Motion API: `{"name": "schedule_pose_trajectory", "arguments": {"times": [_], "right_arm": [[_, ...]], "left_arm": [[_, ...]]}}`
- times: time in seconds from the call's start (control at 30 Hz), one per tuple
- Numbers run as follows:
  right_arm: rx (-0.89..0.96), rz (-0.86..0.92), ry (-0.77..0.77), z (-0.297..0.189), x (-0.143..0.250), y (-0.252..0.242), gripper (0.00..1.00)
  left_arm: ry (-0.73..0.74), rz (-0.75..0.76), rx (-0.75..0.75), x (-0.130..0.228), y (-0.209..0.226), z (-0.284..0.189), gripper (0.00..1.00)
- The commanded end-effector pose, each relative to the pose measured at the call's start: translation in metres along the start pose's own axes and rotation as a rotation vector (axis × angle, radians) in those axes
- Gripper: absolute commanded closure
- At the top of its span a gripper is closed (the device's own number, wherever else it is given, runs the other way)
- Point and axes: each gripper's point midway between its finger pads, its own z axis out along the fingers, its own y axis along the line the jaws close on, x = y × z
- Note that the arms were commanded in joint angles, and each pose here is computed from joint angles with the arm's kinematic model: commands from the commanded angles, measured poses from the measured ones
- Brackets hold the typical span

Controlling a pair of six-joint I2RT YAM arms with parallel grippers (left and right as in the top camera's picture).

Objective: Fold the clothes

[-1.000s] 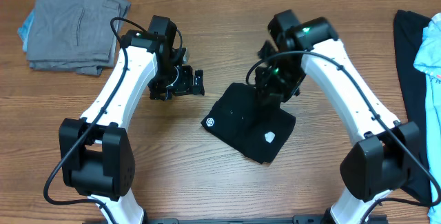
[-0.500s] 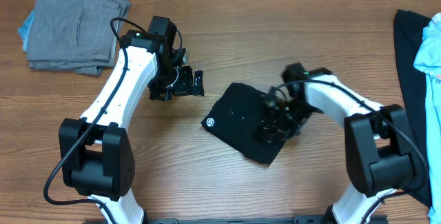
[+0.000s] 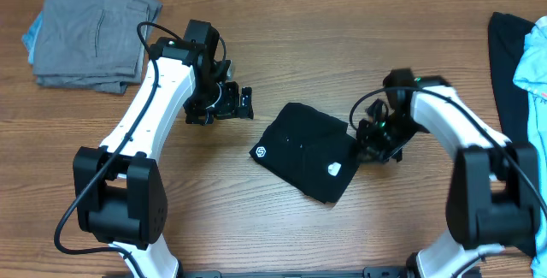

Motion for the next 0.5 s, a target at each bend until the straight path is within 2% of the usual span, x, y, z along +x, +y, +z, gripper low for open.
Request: {"name": "schedule_pose_trajectory", "arguments": {"times": [0.0,0.07,0.13,0.17,0.33,0.47], "right_arm": [[-0.059,-0.075,-0.206,-0.069,-0.005,0.038,0.76],[-0.089,-0.107,-0.266,-0.09,-0.003,0.051,0.69],[-0.136,-0.149,-0.306,-0.104,0.001,0.064,0.5],[-0.16,-0.175,-0.309,-0.106,0.003,0.07,0.46],[-0.267,-0.333,-0.197,-0.086,0.029,0.095,0.45],[-0.268,-0.354,-0.117,-0.048,0.042,0.094,0.47]], "left_arm": [[-0.008,0.006,0.009,0.0,-0.004,-0.001,0.0],[-0.013,0.007,0.011,-0.001,-0.004,-0.001,0.0],[-0.021,0.01,0.014,-0.003,-0.005,-0.001,0.0],[-0.025,0.011,0.018,-0.004,-0.005,-0.001,0.0],[-0.031,0.013,0.019,-0.006,-0.006,-0.002,0.0],[-0.031,0.012,0.019,-0.006,-0.006,-0.002,0.0]]}}
